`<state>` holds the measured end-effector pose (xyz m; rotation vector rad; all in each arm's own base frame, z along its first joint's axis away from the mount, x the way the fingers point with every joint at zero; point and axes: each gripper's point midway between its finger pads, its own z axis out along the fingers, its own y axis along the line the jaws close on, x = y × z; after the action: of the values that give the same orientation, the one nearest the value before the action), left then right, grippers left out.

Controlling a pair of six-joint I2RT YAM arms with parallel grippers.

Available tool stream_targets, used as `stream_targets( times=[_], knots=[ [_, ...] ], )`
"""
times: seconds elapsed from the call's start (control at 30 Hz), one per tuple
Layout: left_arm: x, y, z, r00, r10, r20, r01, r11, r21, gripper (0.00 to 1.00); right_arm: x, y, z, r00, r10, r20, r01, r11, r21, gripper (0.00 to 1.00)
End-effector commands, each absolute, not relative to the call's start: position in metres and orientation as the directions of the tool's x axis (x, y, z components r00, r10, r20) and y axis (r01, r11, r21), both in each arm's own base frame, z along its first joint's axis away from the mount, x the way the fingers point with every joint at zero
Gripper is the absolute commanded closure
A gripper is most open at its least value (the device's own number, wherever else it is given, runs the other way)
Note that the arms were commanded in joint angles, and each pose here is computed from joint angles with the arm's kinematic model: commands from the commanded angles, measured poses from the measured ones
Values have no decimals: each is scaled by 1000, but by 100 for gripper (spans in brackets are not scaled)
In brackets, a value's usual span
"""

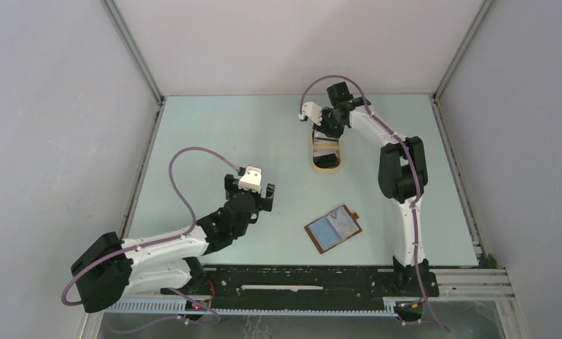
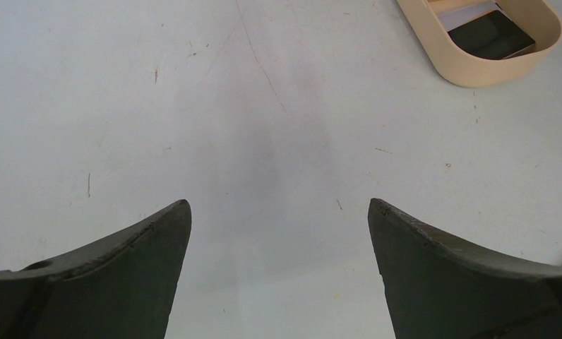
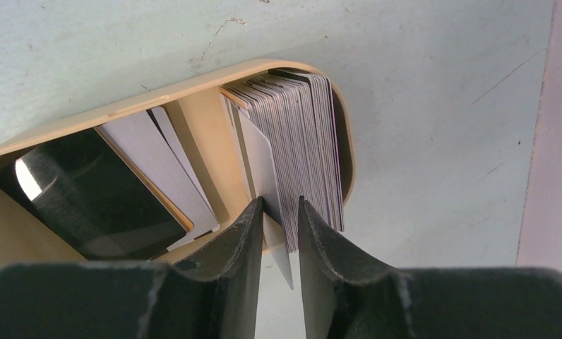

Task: Put the credit cards into the card holder
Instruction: Pick up the credit card from the storage box.

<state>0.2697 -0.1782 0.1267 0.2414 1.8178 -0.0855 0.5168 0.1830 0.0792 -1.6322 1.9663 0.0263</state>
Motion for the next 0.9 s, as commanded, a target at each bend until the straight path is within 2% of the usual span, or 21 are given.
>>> stream_targets(
  times=[0.0,0.3,0.7,0.87],
  knots=[
    [276,-182,141,-220,80,-972,193,981,37,0,522,178,124,-58,-880,-471,-870,275,-408,69],
    [276,-182,141,-221,80,-972,192,981,37,0,517,176,124,-61,-879,-473,-877,273,-395,75],
    [277,-182,141,-223,83,-971,194,980,40,0,508,176,126,-56,-873,-485,-895,260,-364,98],
    [277,-182,141,-224,84,-971,192,981,40,0,501,175,128,-60,-865,-499,-903,259,-342,100]
  ],
)
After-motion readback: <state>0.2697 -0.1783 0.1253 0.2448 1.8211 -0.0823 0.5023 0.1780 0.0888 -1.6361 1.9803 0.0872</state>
